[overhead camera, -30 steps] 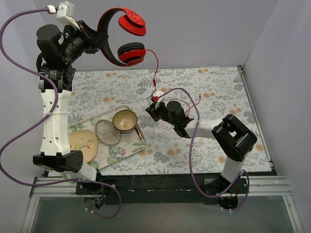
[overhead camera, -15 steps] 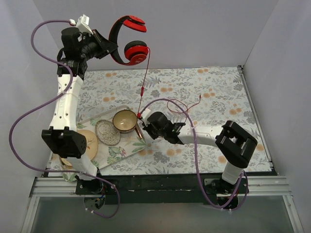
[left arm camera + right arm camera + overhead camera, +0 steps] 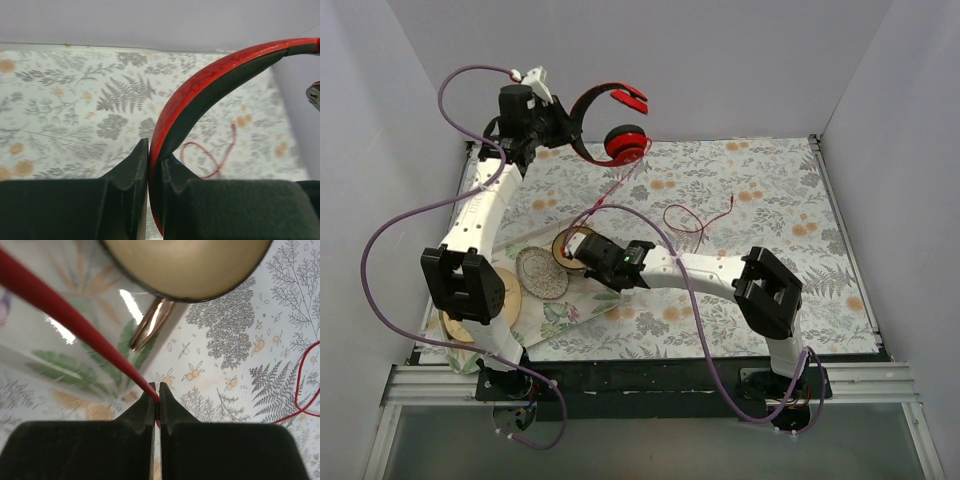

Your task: Wrap the headphones

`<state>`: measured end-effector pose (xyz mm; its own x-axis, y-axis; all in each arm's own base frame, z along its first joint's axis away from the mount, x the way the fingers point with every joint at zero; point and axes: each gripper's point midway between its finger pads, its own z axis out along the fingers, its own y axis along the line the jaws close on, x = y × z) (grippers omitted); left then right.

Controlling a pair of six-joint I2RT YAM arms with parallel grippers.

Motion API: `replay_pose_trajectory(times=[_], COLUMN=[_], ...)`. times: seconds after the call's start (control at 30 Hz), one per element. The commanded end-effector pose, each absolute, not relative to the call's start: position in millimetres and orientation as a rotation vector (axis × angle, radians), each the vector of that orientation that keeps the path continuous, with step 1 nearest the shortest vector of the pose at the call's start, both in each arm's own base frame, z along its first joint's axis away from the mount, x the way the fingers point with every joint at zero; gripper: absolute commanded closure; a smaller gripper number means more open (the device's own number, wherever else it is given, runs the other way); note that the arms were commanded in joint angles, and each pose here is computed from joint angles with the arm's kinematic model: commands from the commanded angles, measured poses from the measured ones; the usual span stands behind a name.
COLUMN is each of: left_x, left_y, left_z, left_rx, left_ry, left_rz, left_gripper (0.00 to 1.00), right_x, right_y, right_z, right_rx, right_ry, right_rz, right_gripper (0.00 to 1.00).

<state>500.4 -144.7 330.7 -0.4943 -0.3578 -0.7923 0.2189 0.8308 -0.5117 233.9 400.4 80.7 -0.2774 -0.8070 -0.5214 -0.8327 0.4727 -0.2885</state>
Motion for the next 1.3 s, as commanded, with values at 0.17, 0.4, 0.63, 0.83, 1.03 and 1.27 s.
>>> replay_pose_trajectory(times=[0.17, 0.4, 0.63, 0.83, 1.03, 1.27], left_x=[498, 485, 461, 417, 377, 332], left_y=[-105, -127, -159, -207, -245, -273], left_z=[374, 336, 312, 291, 259, 254], left_rx=[0.165, 0.436, 0.650, 0.852, 1.024, 1.123], left_ry=[1.667, 1.678, 1.664, 1.679, 1.711, 1.715], left_rz=[-0.073, 0.097, 0.159, 0.073, 0.068, -0.132], left_gripper=[1.00, 1.00, 1.00, 1.00, 1.00, 1.00], right_x=[193, 206, 242, 296, 326, 370], right_y=[324, 272, 251, 238, 237, 202], right_z=[172, 269, 358, 403, 450, 457], right_rx=[-1.505, -1.249, -0.992, -0.865, -0.792, -0.690], right_ry=[2.091, 1.945, 1.731, 1.623, 1.531, 1.591], right_rz=[-0.101, -0.103, -0.062, -0.117, -0.114, -0.181], right_gripper=[0.99, 0.99, 0.99, 0.99, 0.99, 0.99])
